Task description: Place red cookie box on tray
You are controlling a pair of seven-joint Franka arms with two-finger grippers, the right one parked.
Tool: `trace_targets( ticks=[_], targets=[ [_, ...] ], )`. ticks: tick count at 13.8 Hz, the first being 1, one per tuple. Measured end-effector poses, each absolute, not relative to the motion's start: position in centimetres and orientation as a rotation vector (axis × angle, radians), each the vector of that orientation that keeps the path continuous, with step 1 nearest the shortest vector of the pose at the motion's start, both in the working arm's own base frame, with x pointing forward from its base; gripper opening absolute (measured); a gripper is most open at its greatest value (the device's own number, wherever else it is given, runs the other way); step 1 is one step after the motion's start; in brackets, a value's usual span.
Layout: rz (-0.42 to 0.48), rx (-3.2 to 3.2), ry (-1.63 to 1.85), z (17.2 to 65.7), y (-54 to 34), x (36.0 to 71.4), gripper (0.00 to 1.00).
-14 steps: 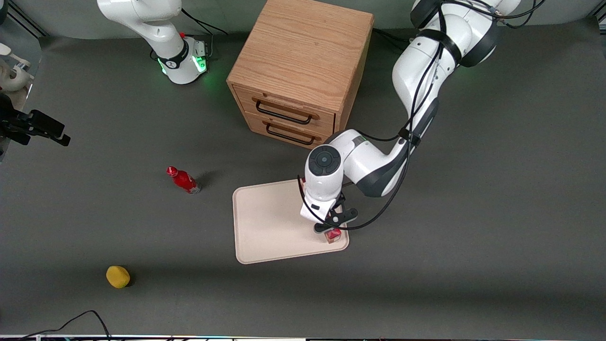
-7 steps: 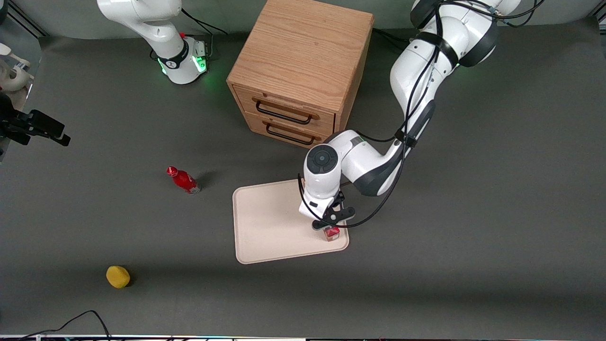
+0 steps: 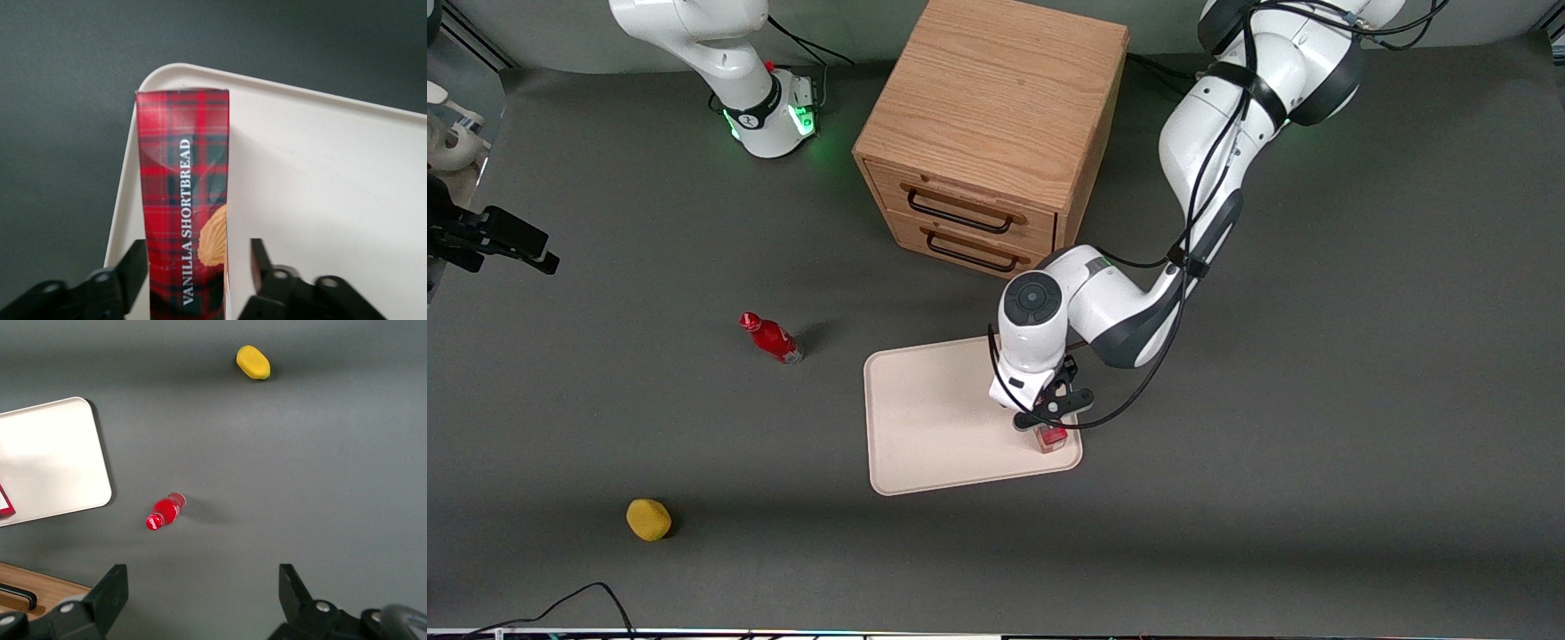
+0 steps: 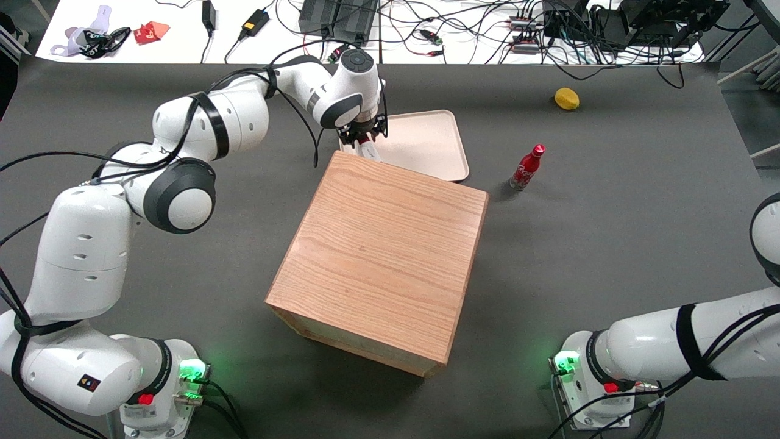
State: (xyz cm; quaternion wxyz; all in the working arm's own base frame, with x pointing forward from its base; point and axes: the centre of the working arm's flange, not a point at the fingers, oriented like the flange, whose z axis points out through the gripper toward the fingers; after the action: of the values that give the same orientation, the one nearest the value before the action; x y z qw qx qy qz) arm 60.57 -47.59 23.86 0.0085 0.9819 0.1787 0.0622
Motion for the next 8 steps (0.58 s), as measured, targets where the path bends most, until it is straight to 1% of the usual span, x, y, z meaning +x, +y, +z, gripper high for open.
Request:
trace_targets(
  ticks=[2,3,5,8],
  targets=[
    [0.181,3.097,0.582,25.0,-46.6,61.0,0.99],
    [0.162,3.132,0.576,26.1,-46.0,60.9,1.0],
    [0.1,3.155,0.53,29.9,-45.9,60.2,1.0],
    [-0.036,3.148,0.385,36.9,-44.1,59.5,1.0]
  ],
)
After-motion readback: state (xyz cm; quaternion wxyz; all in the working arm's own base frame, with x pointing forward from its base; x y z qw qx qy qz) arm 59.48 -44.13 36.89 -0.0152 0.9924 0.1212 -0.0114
